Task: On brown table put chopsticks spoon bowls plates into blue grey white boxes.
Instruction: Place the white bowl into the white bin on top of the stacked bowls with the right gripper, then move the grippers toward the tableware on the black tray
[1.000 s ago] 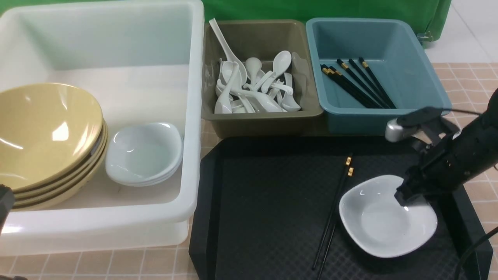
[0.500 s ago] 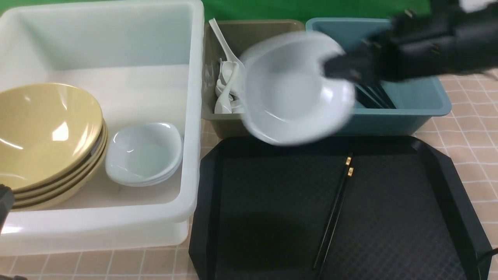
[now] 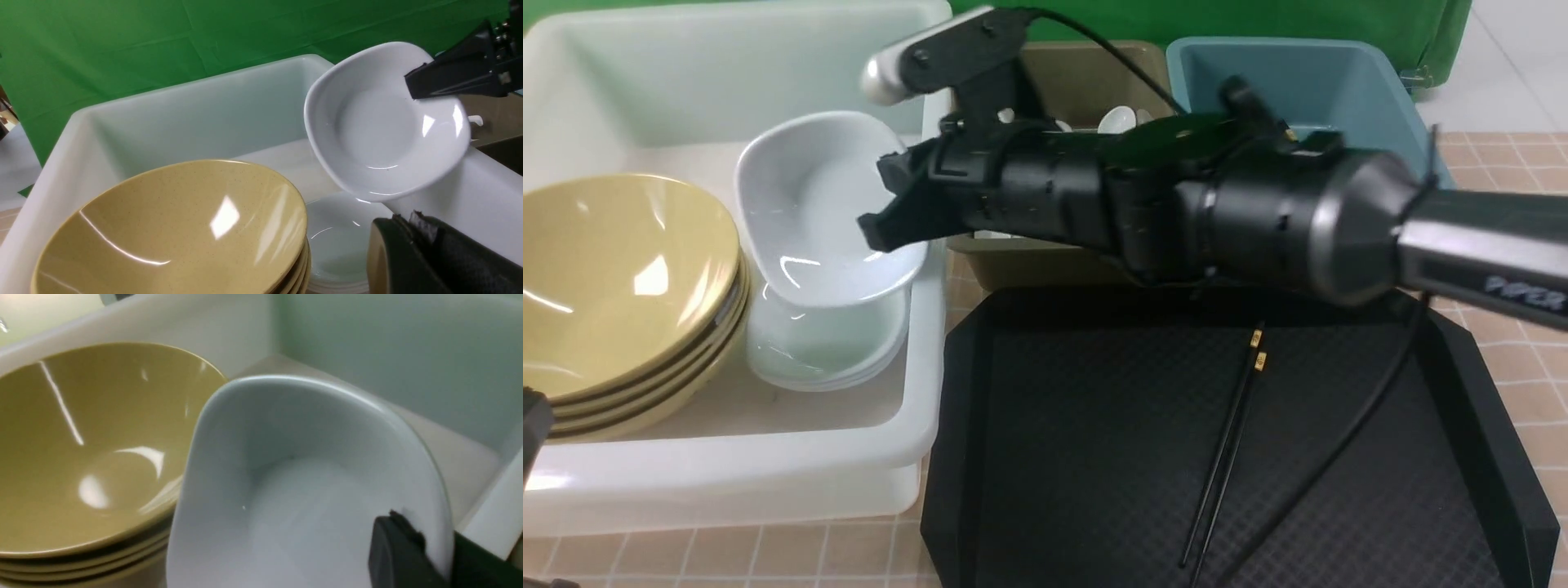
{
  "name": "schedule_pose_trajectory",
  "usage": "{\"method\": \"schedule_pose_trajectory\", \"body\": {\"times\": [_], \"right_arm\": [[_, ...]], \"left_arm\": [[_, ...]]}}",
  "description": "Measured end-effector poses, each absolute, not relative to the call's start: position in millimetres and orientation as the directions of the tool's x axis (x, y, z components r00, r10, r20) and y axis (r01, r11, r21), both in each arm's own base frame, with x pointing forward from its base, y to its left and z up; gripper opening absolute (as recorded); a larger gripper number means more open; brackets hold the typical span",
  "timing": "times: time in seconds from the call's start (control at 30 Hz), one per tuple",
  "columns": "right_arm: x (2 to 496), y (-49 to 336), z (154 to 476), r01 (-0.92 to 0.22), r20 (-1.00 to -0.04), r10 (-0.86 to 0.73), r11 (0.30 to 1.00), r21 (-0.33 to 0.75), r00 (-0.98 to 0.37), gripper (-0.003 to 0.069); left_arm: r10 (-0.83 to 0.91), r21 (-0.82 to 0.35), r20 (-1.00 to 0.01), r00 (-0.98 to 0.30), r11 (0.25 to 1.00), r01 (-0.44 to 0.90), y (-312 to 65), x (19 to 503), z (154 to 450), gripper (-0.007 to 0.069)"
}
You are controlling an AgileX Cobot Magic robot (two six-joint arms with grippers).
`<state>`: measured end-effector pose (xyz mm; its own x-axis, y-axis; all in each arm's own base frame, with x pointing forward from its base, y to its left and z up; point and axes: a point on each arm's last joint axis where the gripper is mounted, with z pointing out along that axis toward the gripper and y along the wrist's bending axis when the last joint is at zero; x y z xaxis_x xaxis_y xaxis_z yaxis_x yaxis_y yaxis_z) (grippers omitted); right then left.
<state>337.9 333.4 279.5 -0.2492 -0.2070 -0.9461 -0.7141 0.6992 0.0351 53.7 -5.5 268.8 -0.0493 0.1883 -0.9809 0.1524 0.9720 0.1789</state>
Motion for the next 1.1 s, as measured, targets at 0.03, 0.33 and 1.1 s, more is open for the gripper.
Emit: {"method": "schedule_pose_trajectory", "body": {"times": [0.03,0.33,1.1], "right_arm": [[338,335,279,-0.713,-0.947,-0.215,0.700,0.022,-0.240,0.0069],[338,351,253,-0.725,-0.930,-0.278,0.689,-0.018,-0.241,0.0207],[283,228,331,-0.852,-0.929,-0.323,0.524,-0.018,-0.180,0.0080]], "left_arm": [[0.188,0.179,-0.981,-0.050,0.972,0.152,-5,54,269,0.0001],[0.189,0.179,-0.981,-0.051,0.972,0.152,-5,54,269,0.0001],[0.189,0.179,-0.981,-0.052,0.972,0.152,-5,54,269,0.0001]]}}
